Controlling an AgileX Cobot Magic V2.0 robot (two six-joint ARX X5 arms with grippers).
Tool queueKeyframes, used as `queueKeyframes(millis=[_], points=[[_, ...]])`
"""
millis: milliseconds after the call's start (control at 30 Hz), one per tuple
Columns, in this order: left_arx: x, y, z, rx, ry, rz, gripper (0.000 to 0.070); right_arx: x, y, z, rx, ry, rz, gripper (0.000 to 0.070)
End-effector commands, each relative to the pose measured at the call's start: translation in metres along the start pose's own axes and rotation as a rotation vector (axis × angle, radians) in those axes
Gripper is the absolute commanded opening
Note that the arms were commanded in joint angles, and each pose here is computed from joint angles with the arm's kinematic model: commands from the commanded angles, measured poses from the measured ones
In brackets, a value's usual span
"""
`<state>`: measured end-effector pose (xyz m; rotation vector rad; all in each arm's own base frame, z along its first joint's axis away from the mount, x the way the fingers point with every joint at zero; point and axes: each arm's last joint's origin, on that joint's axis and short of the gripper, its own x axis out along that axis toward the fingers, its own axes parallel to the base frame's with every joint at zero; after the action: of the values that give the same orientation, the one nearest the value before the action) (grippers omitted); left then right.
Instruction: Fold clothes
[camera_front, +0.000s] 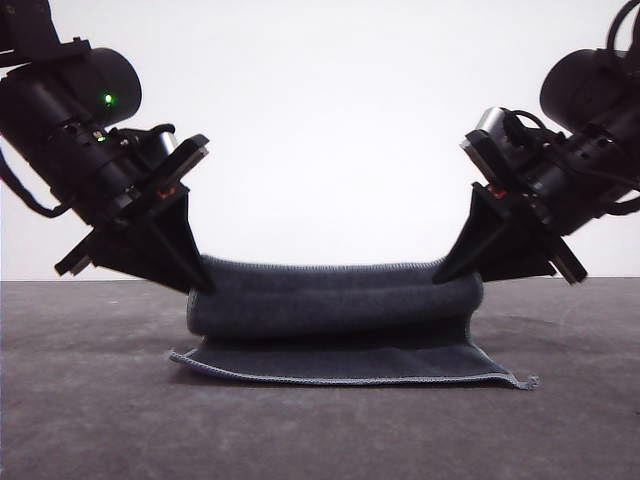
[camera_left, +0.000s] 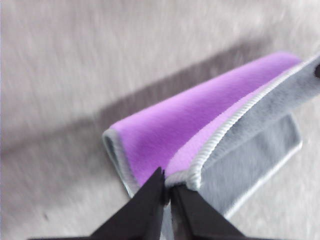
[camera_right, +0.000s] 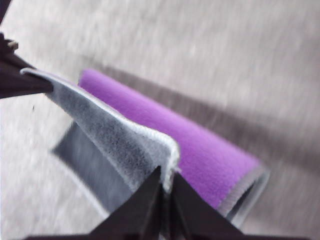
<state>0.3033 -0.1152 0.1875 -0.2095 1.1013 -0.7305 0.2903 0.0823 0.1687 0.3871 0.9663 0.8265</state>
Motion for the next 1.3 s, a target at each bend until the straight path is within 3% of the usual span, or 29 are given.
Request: queueKeyframes(millis=[0,33,67,133,200,300,500,667,867,1033,1267], points=[[0.003,-0.003,-0.001,-0.004,0.014,-0.011,0.0015,0.001,0.000,-0.002,-0.008,0.007,-0.004,0.0048],[0.003,-0.005,-0.002,-0.006,0.026,-0.012,0.0026,0.001,0.000,-0.005,0.000,0.016,-0.005,0.0102],[0.004,-0.006,-0.003,-0.005,0.034,-0.014,0.0069,0.000,0.000,-0.008,0.010,0.027,-0.006,0.0199],[0.002,-0.010,-0.004,-0.009,0.043,-0.016,0.0168,-0.001,0.000,-0.012,0.026,0.050,-0.008,0.0283],[-0.002,-0.014,-0.006,-0.020,0.053,-0.017,0.0243,-0.004,0.002,-0.014,0.026,0.066,-0.010,0.0283],[-0.014,-0.022,-0.009,-0.021,0.063,-0.017,0.0284,-0.013,0.011,-0.014,0.015,0.066,-0.010,0.0283],[-0.057,-0.046,-0.014,0.022,0.002,-0.025,0.0286,-0.042,0.039,-0.014,-0.015,0.023,-0.004,0.0282],[-0.098,-0.069,-0.021,0.091,-0.116,-0.032,0.0281,-0.066,0.061,-0.020,0.013,0.003,-0.002,0.0282],[-0.136,-0.087,-0.034,0.169,-0.245,0.059,0.0270,-0.087,0.079,-0.028,0.031,-0.016,-0.002,0.0281],[-0.149,-0.088,-0.057,0.209,-0.296,0.142,0.0270,-0.098,0.088,-0.035,0.028,-0.021,-0.019,0.0281],[-0.141,-0.074,-0.108,0.214,-0.353,0.215,0.0270,-0.106,0.095,-0.040,0.012,-0.034,-0.023,0.0281]])
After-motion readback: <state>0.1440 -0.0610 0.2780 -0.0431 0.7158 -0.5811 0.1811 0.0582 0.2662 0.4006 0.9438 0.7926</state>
